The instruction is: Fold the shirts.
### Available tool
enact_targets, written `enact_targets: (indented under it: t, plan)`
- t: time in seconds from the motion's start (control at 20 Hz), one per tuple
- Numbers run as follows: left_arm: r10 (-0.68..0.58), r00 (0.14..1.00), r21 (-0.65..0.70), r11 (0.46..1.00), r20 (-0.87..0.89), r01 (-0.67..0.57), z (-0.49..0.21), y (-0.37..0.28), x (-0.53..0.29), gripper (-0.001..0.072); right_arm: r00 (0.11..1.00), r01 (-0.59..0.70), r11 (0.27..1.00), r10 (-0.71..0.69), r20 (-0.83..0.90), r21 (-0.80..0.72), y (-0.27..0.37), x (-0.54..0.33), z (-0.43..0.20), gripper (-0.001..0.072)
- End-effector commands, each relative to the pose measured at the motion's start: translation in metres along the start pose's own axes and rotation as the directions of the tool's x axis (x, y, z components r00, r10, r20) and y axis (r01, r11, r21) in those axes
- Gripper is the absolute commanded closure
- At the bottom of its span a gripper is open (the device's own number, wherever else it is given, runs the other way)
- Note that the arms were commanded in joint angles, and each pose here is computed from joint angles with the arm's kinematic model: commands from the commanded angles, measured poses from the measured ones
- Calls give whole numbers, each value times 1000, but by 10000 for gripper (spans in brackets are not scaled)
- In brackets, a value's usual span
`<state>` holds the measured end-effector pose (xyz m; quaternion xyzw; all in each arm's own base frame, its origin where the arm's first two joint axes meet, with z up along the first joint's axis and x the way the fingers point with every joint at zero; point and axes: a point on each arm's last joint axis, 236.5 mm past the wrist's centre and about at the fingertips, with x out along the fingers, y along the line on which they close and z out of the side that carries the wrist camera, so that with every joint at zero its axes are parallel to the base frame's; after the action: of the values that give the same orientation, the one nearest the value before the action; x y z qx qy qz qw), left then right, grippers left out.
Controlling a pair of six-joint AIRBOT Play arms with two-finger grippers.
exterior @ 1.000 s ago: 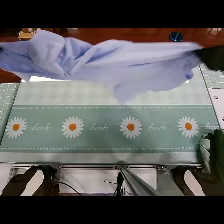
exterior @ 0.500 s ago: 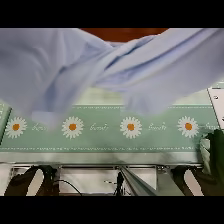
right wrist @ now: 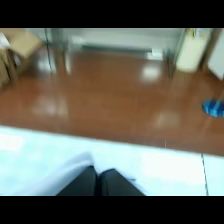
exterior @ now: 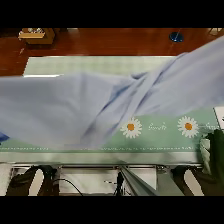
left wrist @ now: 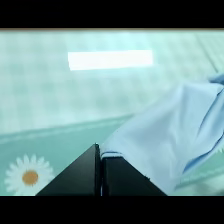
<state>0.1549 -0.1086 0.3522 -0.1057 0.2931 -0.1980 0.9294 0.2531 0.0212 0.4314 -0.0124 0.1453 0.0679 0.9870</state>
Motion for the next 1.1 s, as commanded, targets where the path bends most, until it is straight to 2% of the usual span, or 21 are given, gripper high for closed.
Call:
enact_targets:
  t: [0.0, 0.1, 0.2, 0.3, 0.45, 0.65, 0.8, 1.05]
  plan:
    - [-31, 984, -69, 997, -173, 20, -43, 7, 13, 684, 936, 13, 1000, -5, -352, 20, -19, 25, -74, 684]
    - [-63, 960, -131, 991, -272, 28, -67, 24, 39, 684, 830, -76, 995, 98, -549, 62, -11, 61, -117, 685]
    - [-111, 918, -194, 980, -379, 39, -101, 43, 68, 683, 726, -117, 991, 132, -675, 69, -8, 107, -152, 684]
    - [-154, 889, -269, 962, -431, 36, -131, 63, 100, 684, 642, -137, 990, 117, -758, 37, -5, 160, -184, 684]
    - [-152, 905, -342, 940, -397, 7, -157, 96, 149, 683, 567, -205, 979, 128, -814, 10, 18, 236, -231, 684]
    - [-68, 932, -358, 931, -356, -69, -190, 150, 203, 683, 552, -247, 969, 154, -819, 16, 45, 310, -279, 684]
    - [-3, 940, -374, 918, -341, -133, -208, 184, 231, 682, 562, -262, 962, 217, -799, 77, 60, 335, -292, 683]
    - [210, 957, -376, 886, -200, -273, -180, 254, 261, 682, 589, -258, 963, 222, -777, 79, 61, 347, -291, 684]
